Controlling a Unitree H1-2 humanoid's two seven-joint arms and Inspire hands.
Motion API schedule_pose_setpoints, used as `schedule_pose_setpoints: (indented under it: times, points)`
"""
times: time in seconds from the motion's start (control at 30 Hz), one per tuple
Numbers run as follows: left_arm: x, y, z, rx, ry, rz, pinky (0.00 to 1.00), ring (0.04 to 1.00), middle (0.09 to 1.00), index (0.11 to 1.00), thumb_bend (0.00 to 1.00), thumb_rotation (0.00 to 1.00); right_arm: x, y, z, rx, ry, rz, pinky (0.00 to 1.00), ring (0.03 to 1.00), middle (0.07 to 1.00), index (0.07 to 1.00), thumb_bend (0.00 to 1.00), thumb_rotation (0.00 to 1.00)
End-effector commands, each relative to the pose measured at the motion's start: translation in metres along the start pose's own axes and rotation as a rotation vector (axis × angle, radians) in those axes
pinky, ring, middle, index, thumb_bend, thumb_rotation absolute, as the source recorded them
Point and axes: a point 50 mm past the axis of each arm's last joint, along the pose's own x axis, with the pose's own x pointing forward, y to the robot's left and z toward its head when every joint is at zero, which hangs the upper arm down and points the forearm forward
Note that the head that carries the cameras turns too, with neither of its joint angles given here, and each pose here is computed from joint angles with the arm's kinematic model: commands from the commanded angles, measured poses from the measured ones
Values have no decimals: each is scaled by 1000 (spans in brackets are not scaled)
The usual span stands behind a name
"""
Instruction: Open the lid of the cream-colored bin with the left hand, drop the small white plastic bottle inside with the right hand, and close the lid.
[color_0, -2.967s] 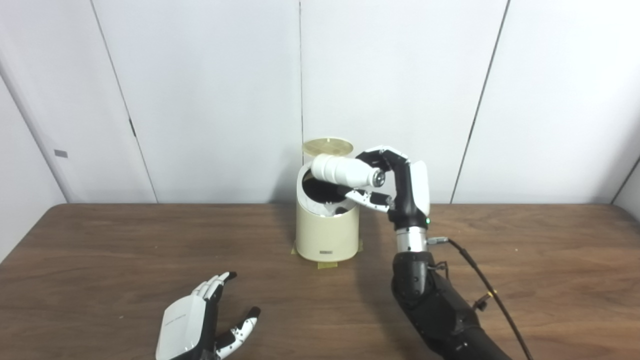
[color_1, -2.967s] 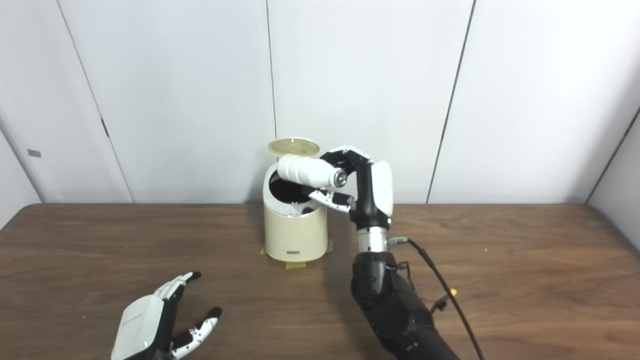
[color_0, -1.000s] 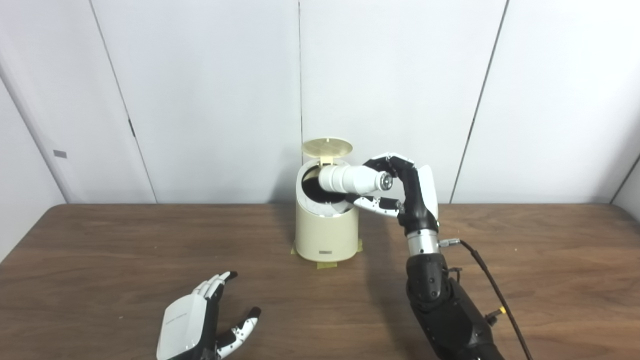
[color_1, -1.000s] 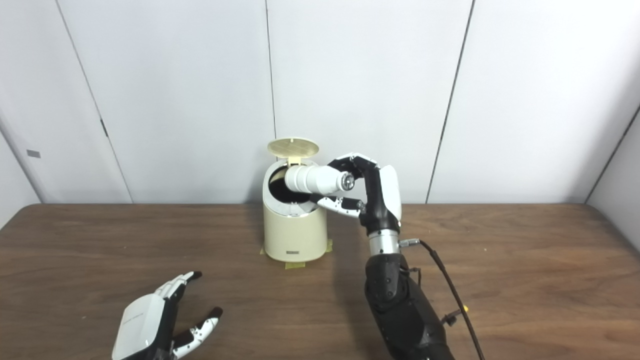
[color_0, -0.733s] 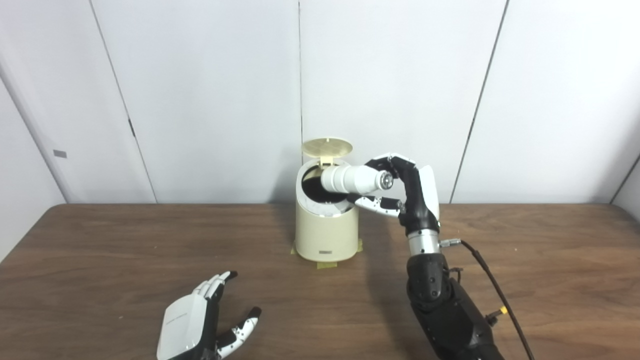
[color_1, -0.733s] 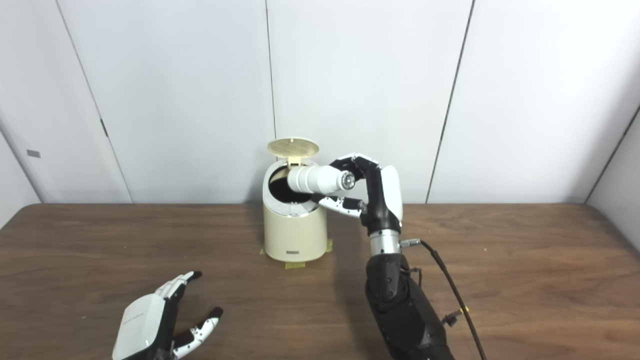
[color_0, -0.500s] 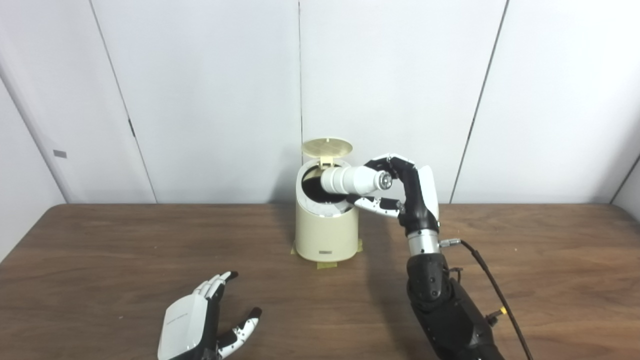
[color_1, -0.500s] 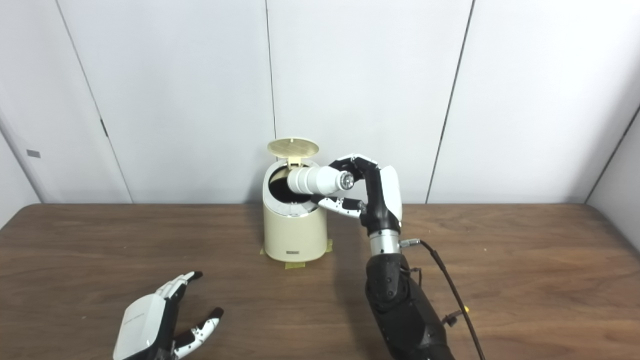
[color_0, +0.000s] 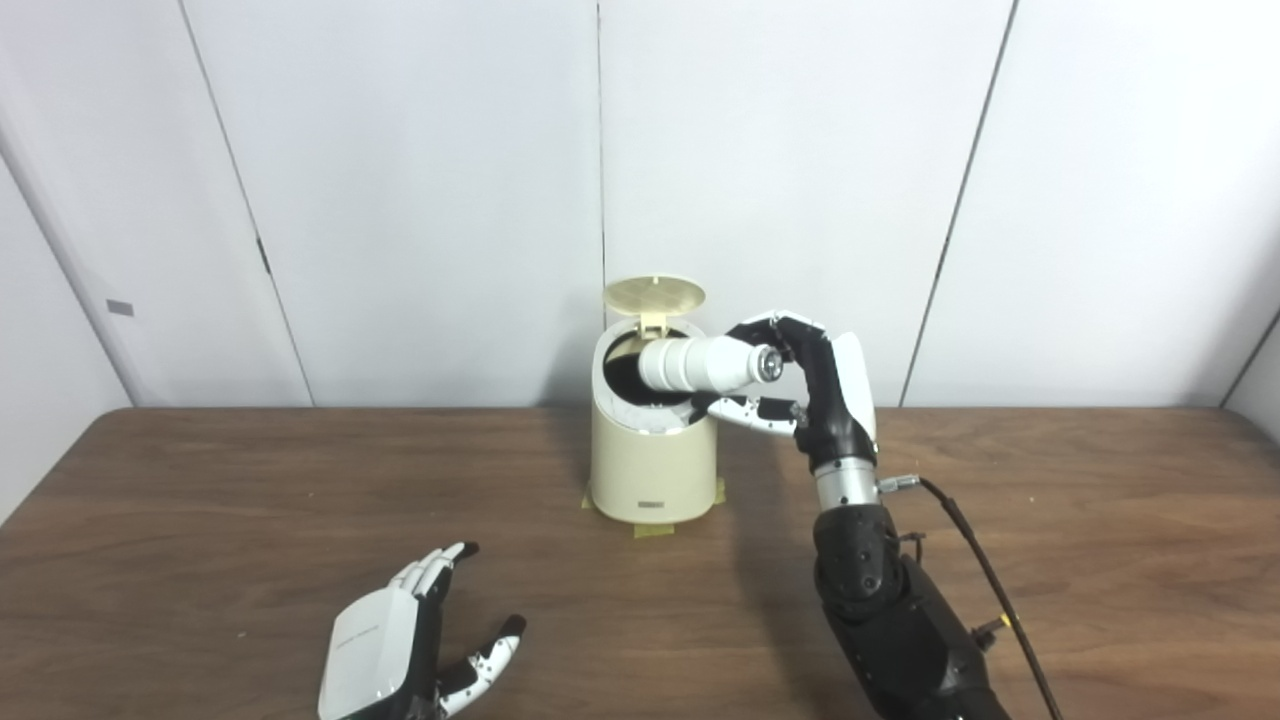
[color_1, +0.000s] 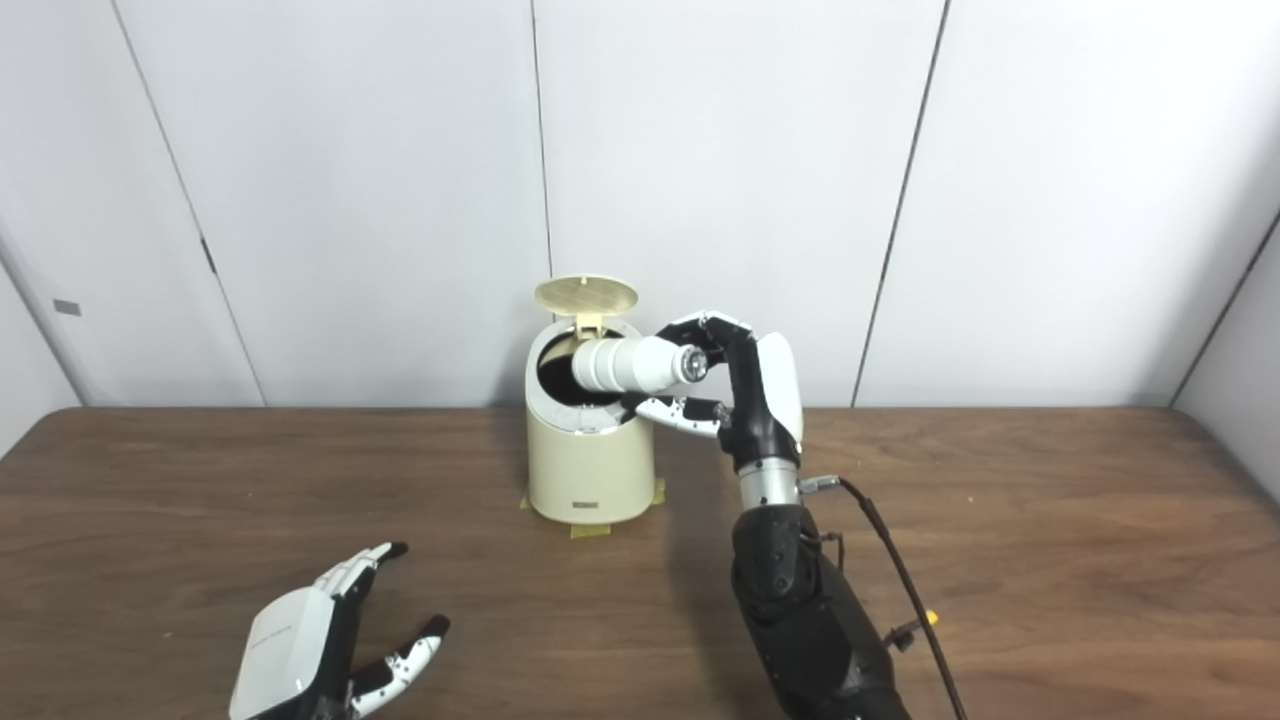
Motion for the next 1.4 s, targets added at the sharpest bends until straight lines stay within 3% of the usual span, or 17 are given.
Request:
schedule_pose_setpoints:
  times: [0.0, 0.03, 0.07, 0.13, 0.63, 0.9, 1.0, 1.07, 1.1, 1.17, 1.3, 1.37]
  points:
    - [7, 2, 8, -10, -28, 19, 790, 877, 874, 871, 556, 448, 25, -8, 25, 18, -80, -28, 508, 569, 572, 490, 524, 140]
    - [7, 2, 8, -12, -27, 20, 792, 878, 875, 871, 557, 448, 26, -8, 26, 15, -78, -26, 512, 573, 578, 490, 524, 142]
    - [7, 2, 8, -13, -26, 20, 794, 879, 875, 872, 560, 447, 26, -8, 26, 12, -78, -25, 519, 579, 583, 542, 777, 151]
    - [7, 2, 8, -12, -25, 20, 793, 878, 875, 871, 561, 444, 26, -7, 27, 9, -75, -21, 530, 589, 591, 576, 923, 164]
    - [7, 2, 8, -11, -27, 19, 798, 882, 878, 877, 562, 462, 24, -4, 26, -3, -75, -10, 572, 627, 621, 641, 999, 246]
    - [7, 2, 8, -11, -24, 16, 805, 887, 882, 879, 558, 474, 22, -5, 26, -3, -69, -16, 573, 626, 622, 637, 980, 239]
    - [7, 2, 8, -11, -27, 19, 801, 884, 880, 877, 557, 470, 20, -7, 24, 30, -85, -51, 563, 613, 609, 617, 963, 243]
    - [7, 2, 8, -10, -26, 19, 802, 884, 880, 878, 557, 468, 17, -8, 24, 64, -95, -96, 503, 550, 554, 552, 909, 255]
    - [7, 2, 8, -9, -26, 19, 801, 884, 879, 878, 556, 473, 16, -9, 24, 81, -99, -120, 460, 511, 516, 517, 721, 207]
    - [7, 2, 8, -11, -27, 20, 798, 882, 877, 875, 555, 476, 12, -13, 22, 113, -114, -166, 354, 407, 428, 483, 562, 166]
    - [8, 2, 7, -7, -26, 19, 797, 881, 877, 874, 550, 484, -1, -27, 17, 179, -136, -240, 240, 280, 329, 472, 514, 153]
    - [8, 3, 7, -7, -25, 18, 796, 881, 876, 874, 547, 487, -12, -35, 13, 206, -138, -257, 232, 285, 418, 487, 519, 45]
